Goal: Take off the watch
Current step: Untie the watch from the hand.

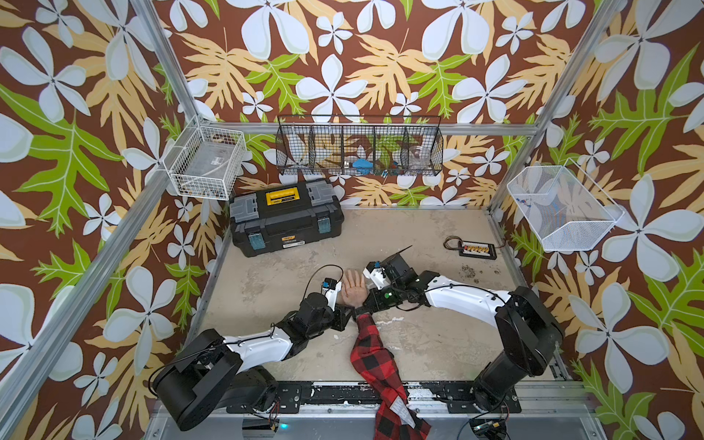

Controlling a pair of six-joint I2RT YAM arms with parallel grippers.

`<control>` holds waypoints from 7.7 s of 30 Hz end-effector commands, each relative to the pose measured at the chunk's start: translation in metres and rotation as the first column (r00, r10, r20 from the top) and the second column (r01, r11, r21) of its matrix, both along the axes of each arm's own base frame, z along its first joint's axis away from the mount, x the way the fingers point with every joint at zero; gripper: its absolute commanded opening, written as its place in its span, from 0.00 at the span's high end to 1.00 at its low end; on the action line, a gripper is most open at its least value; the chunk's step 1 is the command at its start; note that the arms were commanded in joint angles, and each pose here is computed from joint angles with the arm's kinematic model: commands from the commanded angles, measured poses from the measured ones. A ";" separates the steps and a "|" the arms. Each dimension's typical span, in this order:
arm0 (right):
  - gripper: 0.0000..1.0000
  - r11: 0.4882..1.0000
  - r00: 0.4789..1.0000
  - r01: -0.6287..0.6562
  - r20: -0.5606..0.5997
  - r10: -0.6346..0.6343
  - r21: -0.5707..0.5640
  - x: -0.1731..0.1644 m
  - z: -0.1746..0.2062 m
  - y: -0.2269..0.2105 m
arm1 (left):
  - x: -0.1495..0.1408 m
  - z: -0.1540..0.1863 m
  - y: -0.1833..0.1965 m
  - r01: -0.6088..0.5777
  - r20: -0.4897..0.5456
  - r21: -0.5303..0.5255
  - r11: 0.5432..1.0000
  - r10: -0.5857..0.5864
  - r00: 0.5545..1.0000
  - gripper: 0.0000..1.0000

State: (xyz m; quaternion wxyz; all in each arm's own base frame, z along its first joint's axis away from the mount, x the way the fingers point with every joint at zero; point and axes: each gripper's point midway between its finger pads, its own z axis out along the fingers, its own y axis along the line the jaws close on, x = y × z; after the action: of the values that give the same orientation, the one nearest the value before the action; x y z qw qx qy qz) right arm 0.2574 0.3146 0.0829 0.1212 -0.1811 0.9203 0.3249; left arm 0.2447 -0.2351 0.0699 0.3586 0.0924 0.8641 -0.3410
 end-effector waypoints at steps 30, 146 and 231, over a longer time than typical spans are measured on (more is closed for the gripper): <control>1.00 0.989 0.989 0.147 0.005 -0.147 -0.024 0.002 -0.003 -0.038 | 0.022 -0.008 -0.053 0.080 0.194 0.093 0.992 -0.097 0.976 0.54; 0.59 0.881 0.985 0.025 0.161 0.059 -0.473 0.037 -0.003 -0.012 | 0.022 0.050 -0.037 -0.086 0.766 0.115 0.990 -0.034 0.642 1.00; 0.54 0.849 0.597 -0.388 0.604 0.529 -0.360 0.030 0.045 0.003 | 0.016 0.047 -0.041 -0.032 0.754 0.068 0.997 -0.030 0.657 1.00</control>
State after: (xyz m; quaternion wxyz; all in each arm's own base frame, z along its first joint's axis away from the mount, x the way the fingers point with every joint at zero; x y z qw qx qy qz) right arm 0.2809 0.3079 0.1194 0.3057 -0.4869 0.8004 0.1700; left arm 0.2609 -0.2683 0.0556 0.6060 0.2798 0.7229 -0.1787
